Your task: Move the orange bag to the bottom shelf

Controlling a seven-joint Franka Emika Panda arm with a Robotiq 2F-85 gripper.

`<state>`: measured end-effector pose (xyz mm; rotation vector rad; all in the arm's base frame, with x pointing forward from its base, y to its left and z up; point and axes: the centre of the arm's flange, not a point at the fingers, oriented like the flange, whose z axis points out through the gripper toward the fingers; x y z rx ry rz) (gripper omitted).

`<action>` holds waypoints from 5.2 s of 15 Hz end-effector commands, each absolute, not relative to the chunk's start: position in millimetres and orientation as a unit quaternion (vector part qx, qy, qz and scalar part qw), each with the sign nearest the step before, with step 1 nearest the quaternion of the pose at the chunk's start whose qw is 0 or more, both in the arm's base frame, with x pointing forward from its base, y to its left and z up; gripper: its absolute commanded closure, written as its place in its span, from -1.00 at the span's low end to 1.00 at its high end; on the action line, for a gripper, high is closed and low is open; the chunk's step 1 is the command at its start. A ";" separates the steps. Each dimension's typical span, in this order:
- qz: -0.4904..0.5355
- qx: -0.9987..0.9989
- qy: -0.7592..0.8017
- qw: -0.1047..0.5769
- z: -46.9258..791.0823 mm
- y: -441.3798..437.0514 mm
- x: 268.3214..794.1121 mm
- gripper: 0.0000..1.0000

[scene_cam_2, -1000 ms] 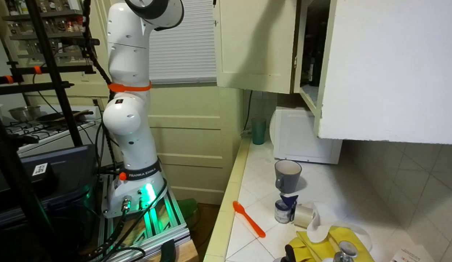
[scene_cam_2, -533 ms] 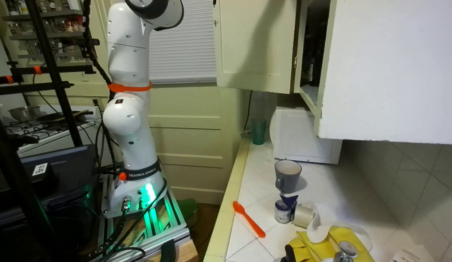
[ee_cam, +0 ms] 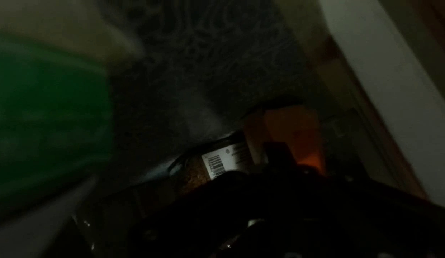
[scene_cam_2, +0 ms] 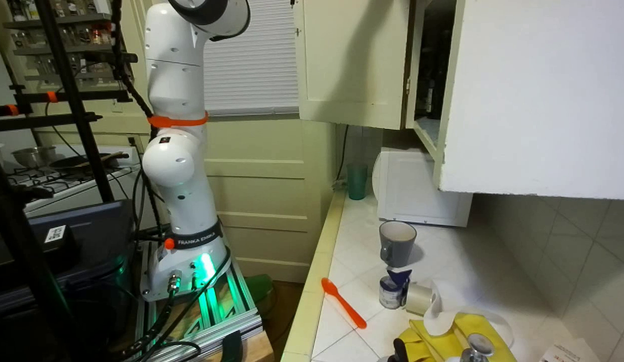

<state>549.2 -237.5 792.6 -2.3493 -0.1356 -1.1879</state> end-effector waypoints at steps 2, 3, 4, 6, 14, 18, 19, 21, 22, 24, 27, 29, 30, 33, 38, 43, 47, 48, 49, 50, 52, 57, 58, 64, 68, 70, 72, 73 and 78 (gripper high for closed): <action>-0.454 -0.859 -0.038 0.232 786.1 -227.9 529.5 1.00; -0.461 -0.858 -0.034 0.225 786.1 -228.8 529.7 1.00; -0.464 -0.858 -0.030 0.219 786.0 -229.6 529.6 1.00; -0.471 -0.858 -0.021 0.206 784.7 -229.7 529.1 1.00; -0.475 -0.867 -0.008 0.149 787.6 -227.3 498.9 1.00; -0.483 -0.867 -0.002 0.125 792.4 -227.9 478.4 1.00; -0.481 -0.869 -0.001 0.121 792.6 -227.1 473.6 1.00; -0.477 -0.872 0.001 0.109 792.3 -224.2 463.7 1.00; -0.476 -0.874 0.003 0.102 791.7 -222.9 458.7 1.00; -0.472 -0.877 0.011 0.087 789.9 -221.4 452.5 1.00; -0.469 -0.880 0.021 0.074 788.1 -221.5 447.1 1.00; -0.475 -0.877 0.025 0.073 789.7 -221.1 446.3 1.00; -0.481 -0.873 0.026 0.075 790.9 -220.7 446.8 1.00; -0.494 -0.866 0.024 0.082 793.7 -217.9 448.3 0.46; -0.503 -0.860 0.025 0.077 800.0 -215.8 447.7 -0.25; -0.495 -0.865 0.021 0.081 803.8 -220.6 454.8 -0.97; -0.479 -0.873 0.011 0.087 801.1 -225.6 463.0 -1.00; -0.481 -0.872 0.010 0.090 801.0 -226.8 466.9 -1.00; -0.484 -0.870 0.010 0.091 801.1 -226.8 470.5 -0.99; -0.488 -0.868 0.010 0.092 801.7 -226.8 473.8 -1.00; -0.491 -0.865 0.009 0.098 803.1 -226.5 478.7 -1.00; -0.492 -0.863 0.012 0.111 801.4 -225.0 494.2 -1.00; -0.492 -0.863 0.011 0.113 800.8 -223.6 497.3 -1.00; -0.487 -0.865 0.014 0.121 799.8 -225.6 503.1 -0.16; -0.484 -0.866 0.017 0.121 804.1 -224.9 496.3 0.47; -0.485 -0.866 0.017 0.119 805.2 -226.1 489.5 0.62; -0.483 -0.867 0.014 0.120 805.7 -227.5 480.2 0.71; -0.479 -0.869 0.010 0.125 806.2 -228.7 475.0 0.78; -0.484 -0.866 0.014 0.128 812.8 -235.0 447.5 0.85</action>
